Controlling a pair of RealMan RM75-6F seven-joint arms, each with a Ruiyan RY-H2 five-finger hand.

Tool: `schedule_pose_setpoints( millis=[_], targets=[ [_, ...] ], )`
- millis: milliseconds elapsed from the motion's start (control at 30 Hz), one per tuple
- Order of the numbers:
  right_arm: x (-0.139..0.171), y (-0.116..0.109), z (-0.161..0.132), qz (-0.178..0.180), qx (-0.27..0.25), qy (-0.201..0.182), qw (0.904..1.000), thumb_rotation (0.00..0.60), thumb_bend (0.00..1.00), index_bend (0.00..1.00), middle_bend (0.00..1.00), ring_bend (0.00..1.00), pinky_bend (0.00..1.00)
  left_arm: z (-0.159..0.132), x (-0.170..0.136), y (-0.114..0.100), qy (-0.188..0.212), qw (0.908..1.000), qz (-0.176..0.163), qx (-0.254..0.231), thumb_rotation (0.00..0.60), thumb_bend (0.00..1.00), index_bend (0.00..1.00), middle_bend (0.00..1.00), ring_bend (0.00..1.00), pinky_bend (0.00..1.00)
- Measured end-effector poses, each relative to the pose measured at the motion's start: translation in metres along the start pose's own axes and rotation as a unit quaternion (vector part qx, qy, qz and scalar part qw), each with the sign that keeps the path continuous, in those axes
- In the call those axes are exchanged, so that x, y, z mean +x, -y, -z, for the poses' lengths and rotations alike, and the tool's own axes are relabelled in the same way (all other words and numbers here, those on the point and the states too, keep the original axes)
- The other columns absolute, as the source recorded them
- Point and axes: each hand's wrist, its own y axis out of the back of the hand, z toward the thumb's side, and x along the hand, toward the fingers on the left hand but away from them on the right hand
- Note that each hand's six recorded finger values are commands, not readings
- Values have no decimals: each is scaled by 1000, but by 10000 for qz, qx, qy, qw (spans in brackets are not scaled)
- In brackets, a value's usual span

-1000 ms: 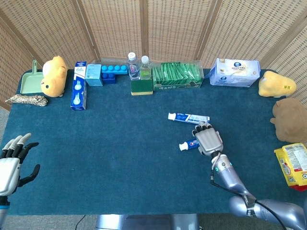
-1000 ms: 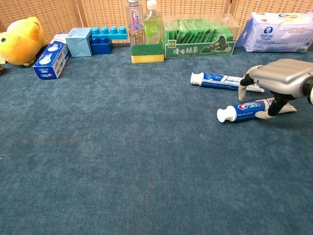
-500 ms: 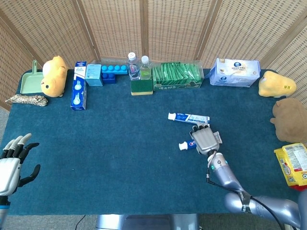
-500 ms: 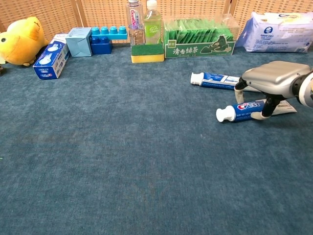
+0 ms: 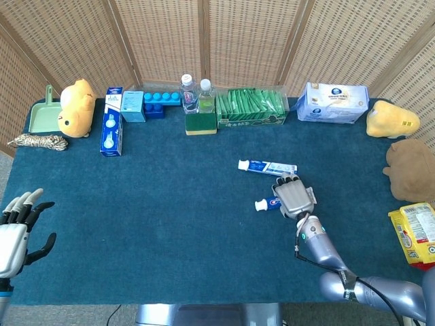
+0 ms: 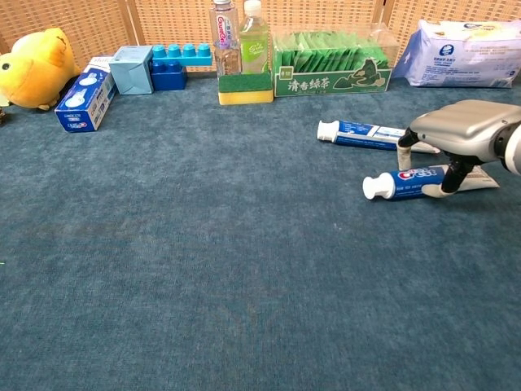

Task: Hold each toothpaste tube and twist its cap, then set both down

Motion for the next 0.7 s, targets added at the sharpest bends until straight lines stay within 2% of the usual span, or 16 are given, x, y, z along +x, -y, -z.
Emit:
schedule_pose_setpoints(
  millis=[367,500,567,700],
  targets=[
    [-3,2,7,-43,44,48,10000,600,355,404,278,149,223,-2,-1,-3,11,10000,-34,12,600,347,214,80,63,65],
    [-3,1,5,-46,-31,44,10000,600,339,577,405,271,257,-2,-2,-3,17,10000,-36,15,600,347,213,79,63,64],
    [-3,0,4,-16,-89,32,10000,600,343,681,497,375,331,-2,-3,-4,20,10000,-42,14,600,348,213,78,63,65],
    [-3,-2,2,27,-259,-12,9997,600,372,795,607,505,474,-2,-4,-4,18,10000,-46,2,600,347,213,78,63,64]
  ],
)
